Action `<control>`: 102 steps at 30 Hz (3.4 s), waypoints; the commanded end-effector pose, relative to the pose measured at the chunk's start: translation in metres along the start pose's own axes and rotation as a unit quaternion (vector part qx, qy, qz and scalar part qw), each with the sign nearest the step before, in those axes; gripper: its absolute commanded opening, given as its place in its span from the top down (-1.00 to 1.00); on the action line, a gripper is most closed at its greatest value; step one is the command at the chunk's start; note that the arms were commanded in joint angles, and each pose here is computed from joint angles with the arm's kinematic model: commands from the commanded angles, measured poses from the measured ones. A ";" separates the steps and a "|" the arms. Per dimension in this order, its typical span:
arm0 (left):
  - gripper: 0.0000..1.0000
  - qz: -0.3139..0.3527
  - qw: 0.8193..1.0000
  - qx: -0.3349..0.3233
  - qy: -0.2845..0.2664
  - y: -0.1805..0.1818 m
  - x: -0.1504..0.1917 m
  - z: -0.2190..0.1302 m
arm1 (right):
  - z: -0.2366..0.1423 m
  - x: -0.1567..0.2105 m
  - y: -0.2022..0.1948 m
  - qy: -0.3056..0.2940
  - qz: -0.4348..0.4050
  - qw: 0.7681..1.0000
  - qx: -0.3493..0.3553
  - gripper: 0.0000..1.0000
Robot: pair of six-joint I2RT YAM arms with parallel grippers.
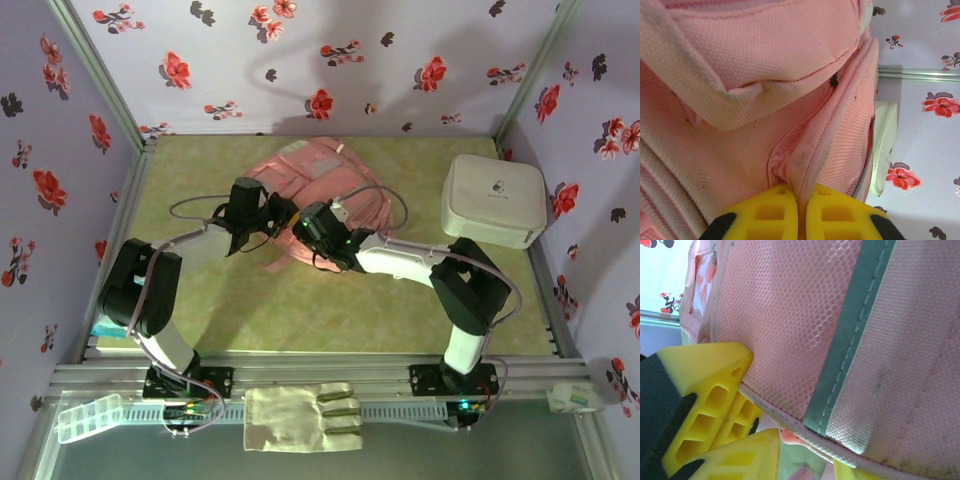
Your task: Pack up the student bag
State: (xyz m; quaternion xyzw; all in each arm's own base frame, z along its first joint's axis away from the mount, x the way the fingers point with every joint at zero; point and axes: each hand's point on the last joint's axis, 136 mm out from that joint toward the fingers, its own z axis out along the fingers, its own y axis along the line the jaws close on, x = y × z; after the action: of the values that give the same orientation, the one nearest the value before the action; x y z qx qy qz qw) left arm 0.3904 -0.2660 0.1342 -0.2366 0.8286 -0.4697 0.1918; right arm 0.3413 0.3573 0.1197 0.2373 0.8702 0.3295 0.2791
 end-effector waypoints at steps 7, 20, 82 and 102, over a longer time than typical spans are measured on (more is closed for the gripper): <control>1.00 0.037 0.996 0.079 0.005 -0.054 0.008 -0.018 | 0.014 -0.024 -0.005 -0.053 0.013 0.998 0.023 0.61; 1.00 0.051 0.997 0.050 -0.001 -0.039 0.002 -0.014 | -0.017 -0.017 -0.043 0.015 -0.047 0.998 0.050 0.80; 1.00 0.077 0.997 0.014 0.008 -0.023 0.002 -0.016 | -0.062 -0.072 -0.094 0.007 -0.349 0.931 0.107 0.77; 1.00 0.078 0.997 0.000 0.006 -0.013 -0.003 -0.019 | -0.044 -0.092 -0.090 -0.002 -0.403 0.911 0.092 0.81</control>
State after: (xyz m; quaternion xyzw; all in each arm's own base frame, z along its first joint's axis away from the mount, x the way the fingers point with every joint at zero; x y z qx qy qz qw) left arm 0.3821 -0.2661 0.1338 -0.1869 0.8500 -0.4513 0.1974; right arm 0.3409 0.2451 0.1113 -0.1424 0.9196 0.1462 0.3356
